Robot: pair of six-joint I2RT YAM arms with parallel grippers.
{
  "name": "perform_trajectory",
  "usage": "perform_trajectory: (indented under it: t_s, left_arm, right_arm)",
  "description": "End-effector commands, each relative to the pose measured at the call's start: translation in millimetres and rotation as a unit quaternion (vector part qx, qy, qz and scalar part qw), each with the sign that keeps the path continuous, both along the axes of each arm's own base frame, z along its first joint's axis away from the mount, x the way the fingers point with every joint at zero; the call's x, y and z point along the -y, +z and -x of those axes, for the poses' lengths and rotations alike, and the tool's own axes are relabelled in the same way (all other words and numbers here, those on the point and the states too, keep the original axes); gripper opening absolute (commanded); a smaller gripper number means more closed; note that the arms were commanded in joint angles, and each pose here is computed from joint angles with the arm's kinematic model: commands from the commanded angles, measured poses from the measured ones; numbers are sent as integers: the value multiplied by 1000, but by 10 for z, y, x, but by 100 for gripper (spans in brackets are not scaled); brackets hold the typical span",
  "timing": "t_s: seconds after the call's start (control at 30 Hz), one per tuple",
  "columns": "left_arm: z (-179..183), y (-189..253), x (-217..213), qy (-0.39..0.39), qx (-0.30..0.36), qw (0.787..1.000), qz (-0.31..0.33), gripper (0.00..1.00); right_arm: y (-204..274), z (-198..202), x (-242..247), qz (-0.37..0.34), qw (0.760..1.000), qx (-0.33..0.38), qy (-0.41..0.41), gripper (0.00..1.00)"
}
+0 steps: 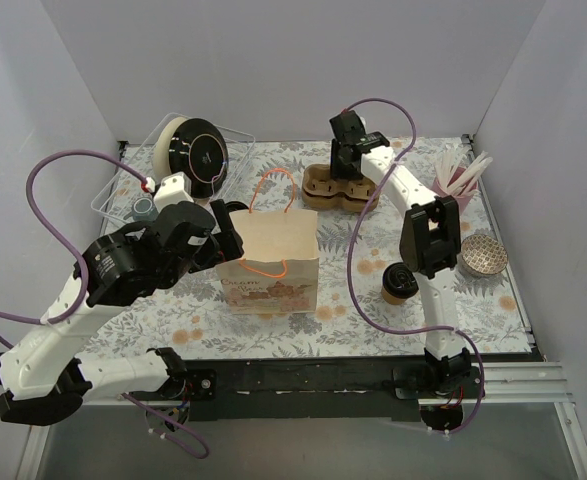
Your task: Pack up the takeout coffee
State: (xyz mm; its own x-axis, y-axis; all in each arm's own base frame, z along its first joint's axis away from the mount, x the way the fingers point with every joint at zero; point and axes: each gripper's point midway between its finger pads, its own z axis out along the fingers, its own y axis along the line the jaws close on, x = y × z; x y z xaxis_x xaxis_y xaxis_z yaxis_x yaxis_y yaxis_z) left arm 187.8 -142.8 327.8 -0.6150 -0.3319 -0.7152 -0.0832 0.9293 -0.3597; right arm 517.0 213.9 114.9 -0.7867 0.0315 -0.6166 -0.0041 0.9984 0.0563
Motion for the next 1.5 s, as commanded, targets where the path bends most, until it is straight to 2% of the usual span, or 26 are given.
perform_trajectory:
  t_s: [0.0, 0.27, 0.47, 0.73, 0.9, 1.13, 1.3, 1.47]
  left_arm:
    - [70, -53, -99, 9, -11, 1000, -4, 98]
    - [71, -42, -153, 15, -4, 1000, -6, 98]
    - [58, -124, -122, 5, -13, 1000, -26, 98]
    - [61, -241, -106, 1, -27, 999, -42, 84]
    - [6, -246, -194, 23, -16, 998, -53, 75]
    - [-46, -333, -389, 46, -25, 996, -75, 74]
    - [-111, -309, -417, 49, -14, 997, -63, 74]
    - [-179, -255, -311, 24, -3, 999, -38, 70]
  right_arm:
    - [535, -34, 17, -13, 998, 59, 1, 44]
    - [705, -3, 26, -15, 997, 72, 11, 45]
    - [1042, 45, 78, -13, 995, 93, 18, 45]
    - [1614, 347, 137, -38, 992, 115, 30, 44]
    - [2055, 644, 144, -79, 988, 129, 35, 44]
    - [2567, 1159, 17, -135, 978, 149, 51, 43]
    - [3012, 1615, -97, -196, 963, 174, 61, 42]
    - [3332, 2148, -448, -283, 937, 183, 93, 41]
